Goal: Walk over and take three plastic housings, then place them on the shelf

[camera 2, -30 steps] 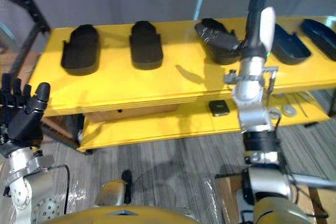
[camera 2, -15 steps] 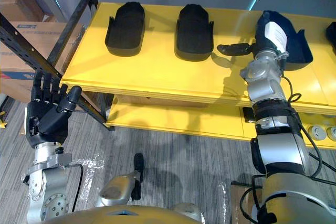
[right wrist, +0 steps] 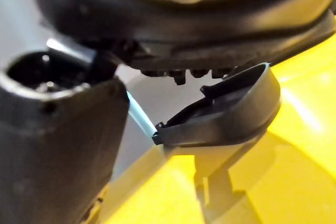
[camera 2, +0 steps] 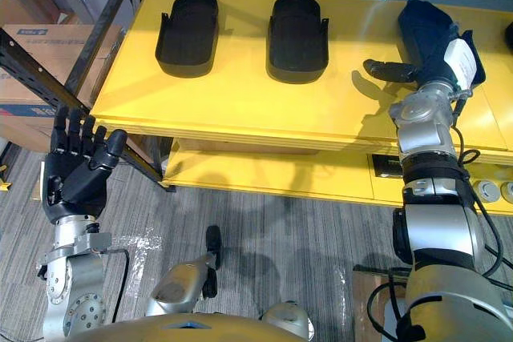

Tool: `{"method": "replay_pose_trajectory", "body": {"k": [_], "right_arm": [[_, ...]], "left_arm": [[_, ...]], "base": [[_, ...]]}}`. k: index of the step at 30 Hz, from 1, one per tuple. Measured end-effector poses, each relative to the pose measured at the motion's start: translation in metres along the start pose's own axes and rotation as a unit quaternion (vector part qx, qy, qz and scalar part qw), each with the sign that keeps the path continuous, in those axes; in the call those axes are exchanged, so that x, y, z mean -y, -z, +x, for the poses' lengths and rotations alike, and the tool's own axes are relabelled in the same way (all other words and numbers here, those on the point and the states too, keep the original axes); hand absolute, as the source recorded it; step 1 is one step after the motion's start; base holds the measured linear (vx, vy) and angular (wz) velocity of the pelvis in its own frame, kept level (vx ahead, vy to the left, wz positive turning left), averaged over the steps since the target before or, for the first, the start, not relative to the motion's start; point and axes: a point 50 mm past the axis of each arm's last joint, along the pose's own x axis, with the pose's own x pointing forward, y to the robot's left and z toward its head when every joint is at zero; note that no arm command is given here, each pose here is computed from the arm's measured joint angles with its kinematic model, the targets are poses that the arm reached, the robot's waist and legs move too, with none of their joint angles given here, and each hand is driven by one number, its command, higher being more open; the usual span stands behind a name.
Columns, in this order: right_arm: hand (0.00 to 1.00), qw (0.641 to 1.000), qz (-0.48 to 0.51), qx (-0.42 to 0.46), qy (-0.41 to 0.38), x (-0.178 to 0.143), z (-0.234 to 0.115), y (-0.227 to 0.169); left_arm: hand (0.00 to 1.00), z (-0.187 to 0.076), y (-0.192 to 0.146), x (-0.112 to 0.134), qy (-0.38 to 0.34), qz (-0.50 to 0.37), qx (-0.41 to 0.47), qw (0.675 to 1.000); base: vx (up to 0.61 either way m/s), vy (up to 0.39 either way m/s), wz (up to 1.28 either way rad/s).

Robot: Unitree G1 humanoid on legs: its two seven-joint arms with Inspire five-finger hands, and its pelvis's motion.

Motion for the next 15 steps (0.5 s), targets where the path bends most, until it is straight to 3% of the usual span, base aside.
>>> {"method": "replay_pose_trajectory", "body": {"k": [15], "right_arm": [[1.00,0.998,0.030,-0.029,-0.044,0.004,0.004,0.022]], "left_arm": [[1.00,-0.007,0.004,-0.006,-0.013,0.011,-0.019,1.000]], "base": [[-0.04,0.008,0.04]]}}
